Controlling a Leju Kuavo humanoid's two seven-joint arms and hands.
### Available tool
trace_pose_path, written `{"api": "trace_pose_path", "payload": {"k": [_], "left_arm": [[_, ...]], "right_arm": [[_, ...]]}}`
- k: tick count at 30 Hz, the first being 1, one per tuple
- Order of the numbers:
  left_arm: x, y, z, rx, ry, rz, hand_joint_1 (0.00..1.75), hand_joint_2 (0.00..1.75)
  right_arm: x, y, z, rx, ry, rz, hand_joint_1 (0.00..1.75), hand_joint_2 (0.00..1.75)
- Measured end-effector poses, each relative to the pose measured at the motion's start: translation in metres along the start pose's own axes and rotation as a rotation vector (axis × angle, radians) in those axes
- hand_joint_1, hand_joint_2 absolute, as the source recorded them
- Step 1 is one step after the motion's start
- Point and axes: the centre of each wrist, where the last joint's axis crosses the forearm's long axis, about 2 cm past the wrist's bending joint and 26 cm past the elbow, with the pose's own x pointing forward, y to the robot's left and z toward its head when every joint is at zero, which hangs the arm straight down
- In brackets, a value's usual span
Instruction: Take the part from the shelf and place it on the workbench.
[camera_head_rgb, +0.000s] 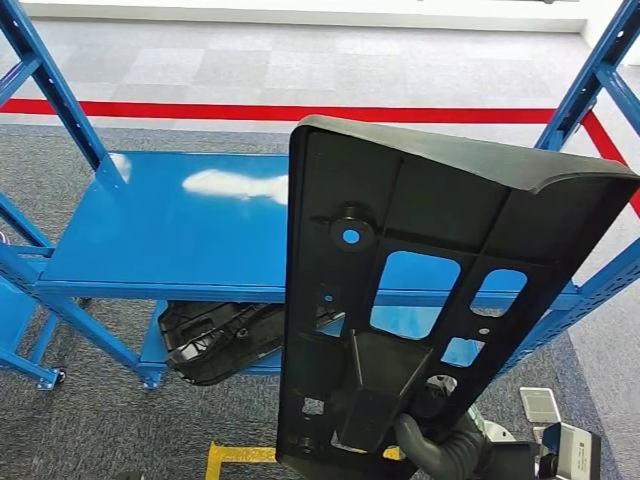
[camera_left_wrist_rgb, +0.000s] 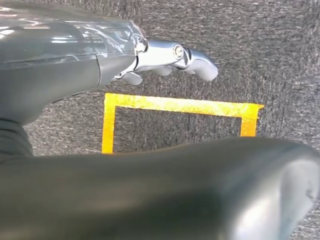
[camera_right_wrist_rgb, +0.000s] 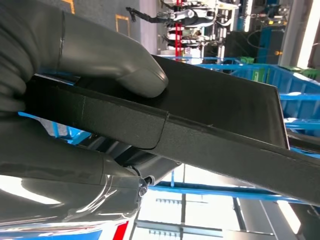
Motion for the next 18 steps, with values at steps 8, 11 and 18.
{"api": "trace_pose_path", "payload": {"k": [8,11,18], "left_arm": [[0.0004,0.0017,-0.0006,0.001,-0.01,-0.001,0.0,1.75],[0.0004,0.0026,-0.0009,0.002,-0.011,-0.001,0.0,1.75],[0.0009,0.0036,-0.0014,0.002,-0.012,-0.001,0.0,1.75]], "right_arm": [[0.0005,-0.0006,-0.0018,0.009,-0.018,-0.007,1.75,1.75],[0.0002,0.0,-0.0024,0.007,-0.023,-0.01,1.75,1.75],[0.0,0.0001,-0.0032,0.006,-0.026,-0.01,1.75,1.75]]}}
